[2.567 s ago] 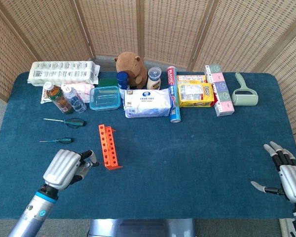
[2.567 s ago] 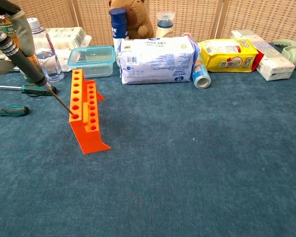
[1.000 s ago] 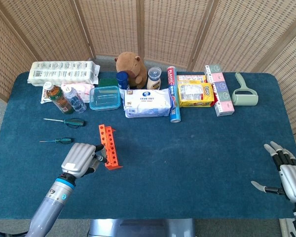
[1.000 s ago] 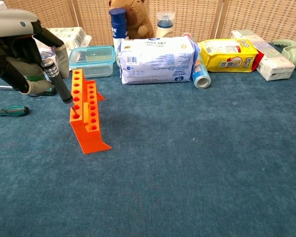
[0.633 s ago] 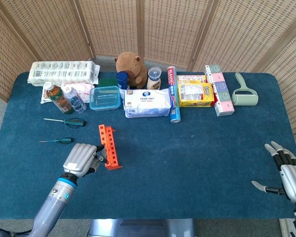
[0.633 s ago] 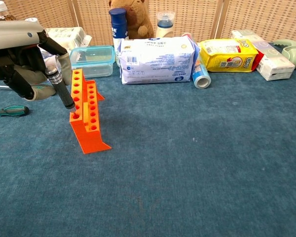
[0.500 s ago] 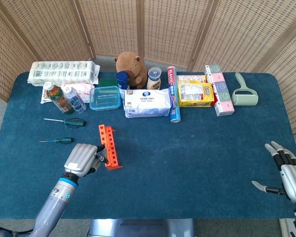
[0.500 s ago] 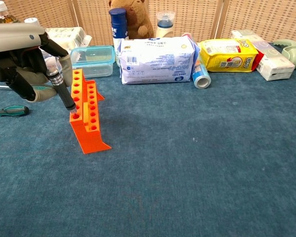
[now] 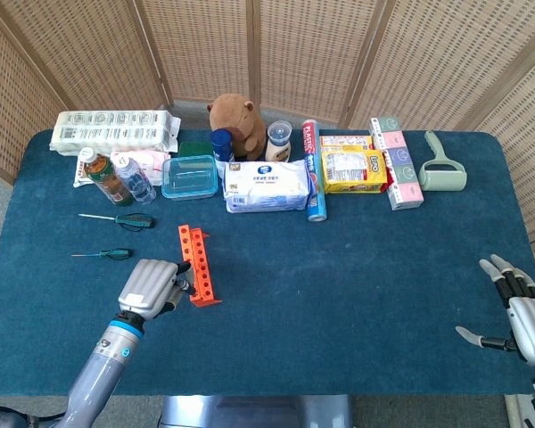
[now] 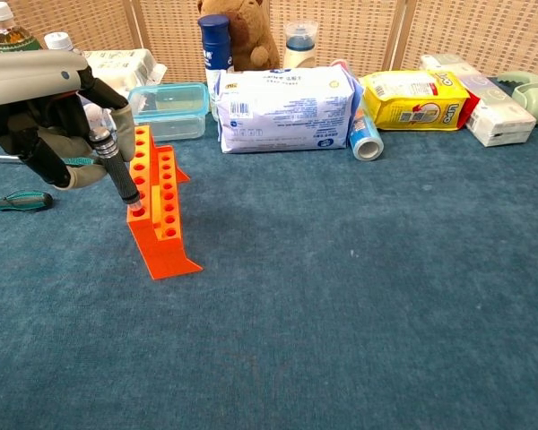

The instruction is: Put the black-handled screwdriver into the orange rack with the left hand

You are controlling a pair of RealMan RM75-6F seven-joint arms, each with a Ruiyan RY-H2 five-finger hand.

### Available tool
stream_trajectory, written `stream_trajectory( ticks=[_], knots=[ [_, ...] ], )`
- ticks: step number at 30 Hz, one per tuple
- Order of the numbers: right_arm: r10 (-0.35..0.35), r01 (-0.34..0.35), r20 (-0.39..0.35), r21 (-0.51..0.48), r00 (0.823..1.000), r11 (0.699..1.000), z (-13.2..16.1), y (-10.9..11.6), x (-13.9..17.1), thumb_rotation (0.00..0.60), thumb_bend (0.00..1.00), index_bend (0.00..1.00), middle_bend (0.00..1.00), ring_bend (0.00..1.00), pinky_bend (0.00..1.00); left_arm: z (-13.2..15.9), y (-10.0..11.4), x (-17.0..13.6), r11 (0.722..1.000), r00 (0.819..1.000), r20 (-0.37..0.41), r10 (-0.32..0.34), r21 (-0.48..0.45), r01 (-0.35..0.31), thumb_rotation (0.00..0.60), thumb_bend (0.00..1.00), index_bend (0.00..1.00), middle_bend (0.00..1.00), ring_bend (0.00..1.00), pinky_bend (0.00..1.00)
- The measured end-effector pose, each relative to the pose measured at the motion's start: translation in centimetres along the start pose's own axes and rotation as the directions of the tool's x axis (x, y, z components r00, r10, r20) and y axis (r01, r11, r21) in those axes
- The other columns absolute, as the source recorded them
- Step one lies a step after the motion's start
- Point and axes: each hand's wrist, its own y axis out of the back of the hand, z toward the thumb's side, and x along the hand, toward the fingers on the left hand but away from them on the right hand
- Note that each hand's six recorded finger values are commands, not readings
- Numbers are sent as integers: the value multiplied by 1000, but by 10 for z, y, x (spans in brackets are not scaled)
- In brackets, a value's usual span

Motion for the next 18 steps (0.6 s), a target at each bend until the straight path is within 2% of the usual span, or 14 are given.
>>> stream_trajectory(
  ticks=[7,14,18],
  knots=[
    [0,0,1,-2,1000,1000,0,0,0,413,0,36,0,0,0,3,1,-1,1000,1000,6,1,18,-1,600,374,508,1000,1000,1000],
    [0,0,1,-2,1000,1000,0,0,0,412,0,36,0,0,0,3,3,-4,1000,1000,4,2,26,-2,600,374,508,1000,1000,1000],
    [1,-1,0,-2,1000,1000,0,0,0,414,0,36,0,0,0,3,4,-5,999,1000,2,-4,35,4,600,373,442,1000,1000,1000]
  ],
)
